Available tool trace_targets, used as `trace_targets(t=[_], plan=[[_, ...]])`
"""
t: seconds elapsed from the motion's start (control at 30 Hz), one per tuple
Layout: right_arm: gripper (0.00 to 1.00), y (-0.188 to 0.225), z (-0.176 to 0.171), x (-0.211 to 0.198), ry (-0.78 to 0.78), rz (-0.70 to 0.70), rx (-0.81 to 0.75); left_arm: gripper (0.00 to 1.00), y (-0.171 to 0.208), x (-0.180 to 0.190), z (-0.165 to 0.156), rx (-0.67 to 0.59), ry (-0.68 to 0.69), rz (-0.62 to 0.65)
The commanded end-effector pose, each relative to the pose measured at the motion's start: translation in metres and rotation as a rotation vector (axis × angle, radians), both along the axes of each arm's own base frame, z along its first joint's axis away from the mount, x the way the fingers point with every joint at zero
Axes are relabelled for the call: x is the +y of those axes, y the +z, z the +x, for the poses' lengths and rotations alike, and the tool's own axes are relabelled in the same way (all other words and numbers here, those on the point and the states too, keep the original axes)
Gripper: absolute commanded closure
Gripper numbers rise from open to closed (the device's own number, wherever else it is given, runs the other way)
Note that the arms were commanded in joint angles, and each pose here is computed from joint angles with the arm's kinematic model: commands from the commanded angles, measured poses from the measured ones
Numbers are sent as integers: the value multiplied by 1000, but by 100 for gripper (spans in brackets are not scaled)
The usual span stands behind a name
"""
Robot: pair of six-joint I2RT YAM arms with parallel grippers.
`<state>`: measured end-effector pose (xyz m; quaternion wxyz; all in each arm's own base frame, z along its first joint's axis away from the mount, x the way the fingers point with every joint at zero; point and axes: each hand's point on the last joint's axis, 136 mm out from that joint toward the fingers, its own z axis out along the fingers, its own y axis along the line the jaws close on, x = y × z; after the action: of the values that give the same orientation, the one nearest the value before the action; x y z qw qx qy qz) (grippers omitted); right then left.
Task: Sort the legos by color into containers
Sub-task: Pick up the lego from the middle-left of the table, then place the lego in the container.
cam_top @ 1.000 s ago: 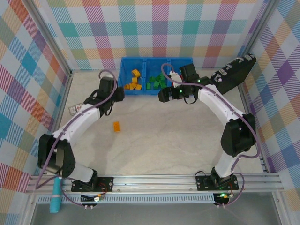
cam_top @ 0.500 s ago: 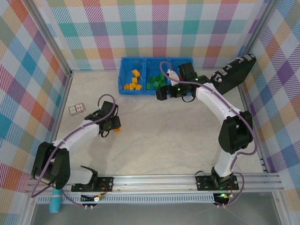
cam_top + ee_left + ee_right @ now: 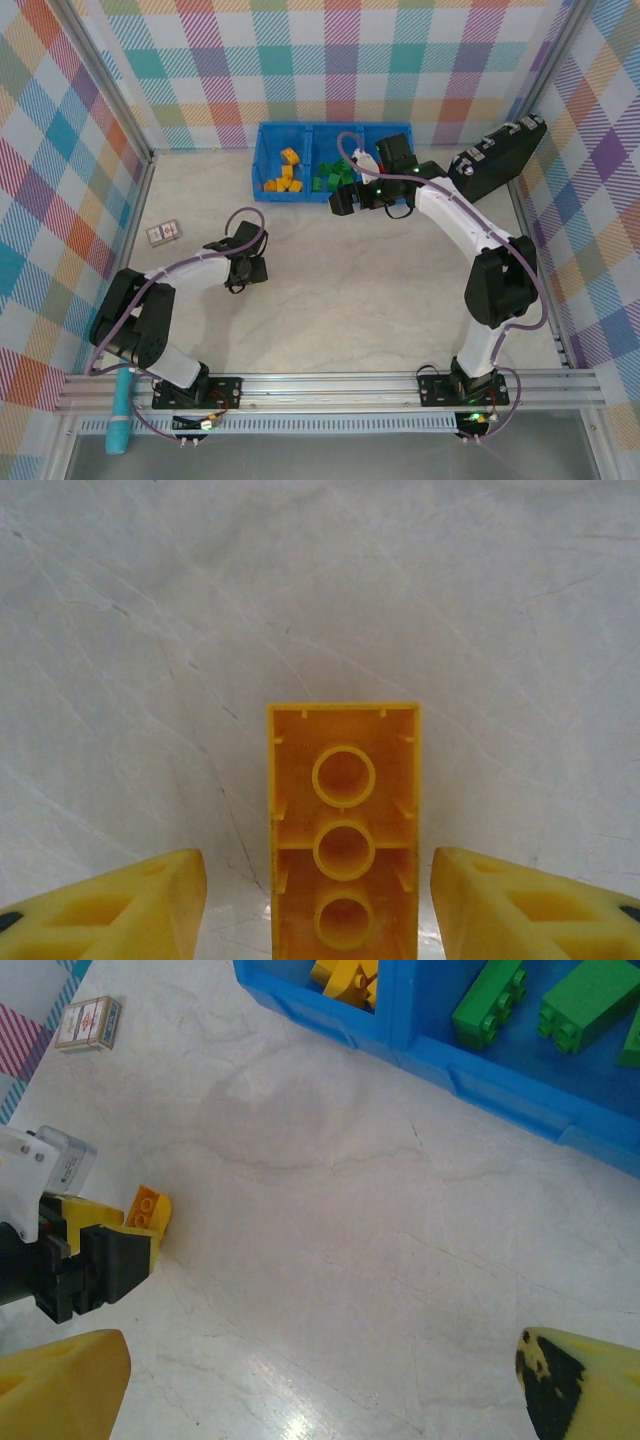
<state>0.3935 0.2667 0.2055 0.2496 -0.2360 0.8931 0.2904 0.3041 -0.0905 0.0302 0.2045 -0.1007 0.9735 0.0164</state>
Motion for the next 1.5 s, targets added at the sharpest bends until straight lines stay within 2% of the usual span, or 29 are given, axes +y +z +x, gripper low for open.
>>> trace_targets(t=[0.0, 0.17, 0.33, 0.53, 0.73, 0.83, 1.03, 1.2, 1.33, 1.4, 1.47], plan=[[1, 14, 0, 6, 11, 33, -25, 44, -5, -4, 4, -10, 3, -2], [1, 15, 0, 6, 9, 32, -27, 59, -12, -10, 14, -9, -6, -6], [1, 13, -2, 2, 0, 13, -34, 69, -7, -20, 33, -12, -54, 5], [1, 13, -8, -9, -27, -15, -54, 72, 34, -45, 86, -114, -142, -12], [1, 9, -15, -17, -48, -39, -45, 72, 100, -76, 171, -339, -180, -42], [1, 11, -17, -17, -42, -45, -35, 72, 118, -86, 214, -439, -181, -22], [1, 31, -15, -15, -33, -23, -91, 72, 109, -95, 280, -535, -148, -90], [1, 53, -13, -15, -42, 8, -148, 72, 109, -86, 317, -598, -87, -78], [1, 58, -12, -11, -24, 16, -132, 70, 112, -80, 334, -637, -70, -73], [1, 59, -11, -8, -22, 30, -132, 63, 112, -79, 339, -644, -67, -73], [1, 58, -10, -6, -21, 36, -125, 50, 109, -77, 341, -644, -65, -75]])
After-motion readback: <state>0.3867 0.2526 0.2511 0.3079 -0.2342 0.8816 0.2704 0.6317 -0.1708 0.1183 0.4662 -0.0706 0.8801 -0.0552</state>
